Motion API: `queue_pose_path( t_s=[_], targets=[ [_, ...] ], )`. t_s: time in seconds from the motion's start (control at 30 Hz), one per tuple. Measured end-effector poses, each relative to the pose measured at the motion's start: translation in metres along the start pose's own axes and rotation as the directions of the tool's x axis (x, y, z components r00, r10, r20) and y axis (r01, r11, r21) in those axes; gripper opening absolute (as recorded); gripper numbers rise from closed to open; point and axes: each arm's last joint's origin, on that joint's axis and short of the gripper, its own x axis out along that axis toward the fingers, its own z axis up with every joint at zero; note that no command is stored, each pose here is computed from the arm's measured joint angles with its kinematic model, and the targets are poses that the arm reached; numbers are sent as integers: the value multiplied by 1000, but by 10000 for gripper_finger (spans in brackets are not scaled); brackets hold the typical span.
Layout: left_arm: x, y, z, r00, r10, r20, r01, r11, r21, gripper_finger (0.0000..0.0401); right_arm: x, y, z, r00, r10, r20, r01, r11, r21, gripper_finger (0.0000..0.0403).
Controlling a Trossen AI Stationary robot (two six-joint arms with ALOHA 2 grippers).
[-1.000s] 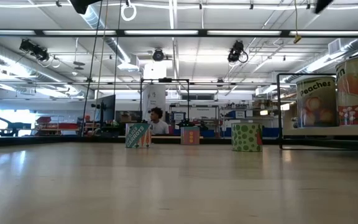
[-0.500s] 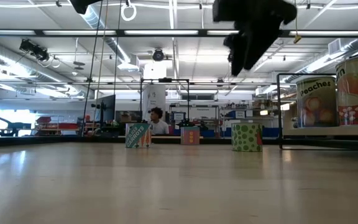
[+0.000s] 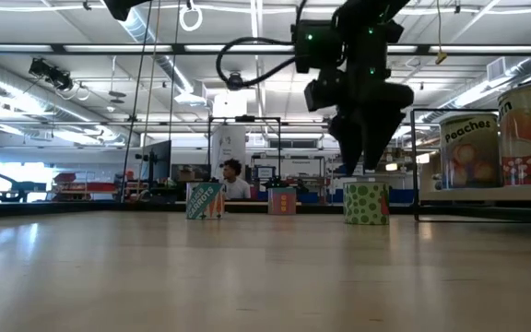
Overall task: Pick and place cans onto a shelf
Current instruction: Put the canned mix on the shelf
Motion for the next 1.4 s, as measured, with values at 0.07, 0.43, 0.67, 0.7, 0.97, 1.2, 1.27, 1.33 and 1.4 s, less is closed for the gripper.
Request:
queue_pose_path(
  t_s=[0.07,0.43,0.67,0.7,0.97,1.2,1.27,1.33,1.4],
  targets=[
    [0,0,0,1000,0,0,0,1000,0,318,5,-4,-1,1000,2,-5,-2,1000,-1,393],
    [0,0,0,1000,0,-1,0,1000,1,318,23,-19,-9,998,58,-5,-58,998,28,394],
    [0,0,0,1000,0,-3,0,1000,3,318,37,-21,-8,997,71,-19,-70,997,43,373],
    [0,0,0,1000,1,-3,-1,1000,2,318,38,-21,-8,997,73,-24,-72,996,44,363],
    [0,0,0,1000,1,-3,-1,1000,3,318,36,-18,-8,999,31,-37,-28,997,66,287],
    [0,0,0,1000,1,-4,-1,1000,3,318,-5,23,3,999,37,16,-38,998,48,287],
    [0,0,0,1000,0,-4,0,1000,3,318,-20,46,6,998,46,40,-47,999,27,287],
    [0,0,0,1000,1,-3,-1,1000,3,318,-36,73,8,996,62,61,-62,998,-5,287],
    [0,0,0,1000,1,-4,-1,1000,3,318,-52,100,5,994,77,74,-76,997,-18,287]
  ],
)
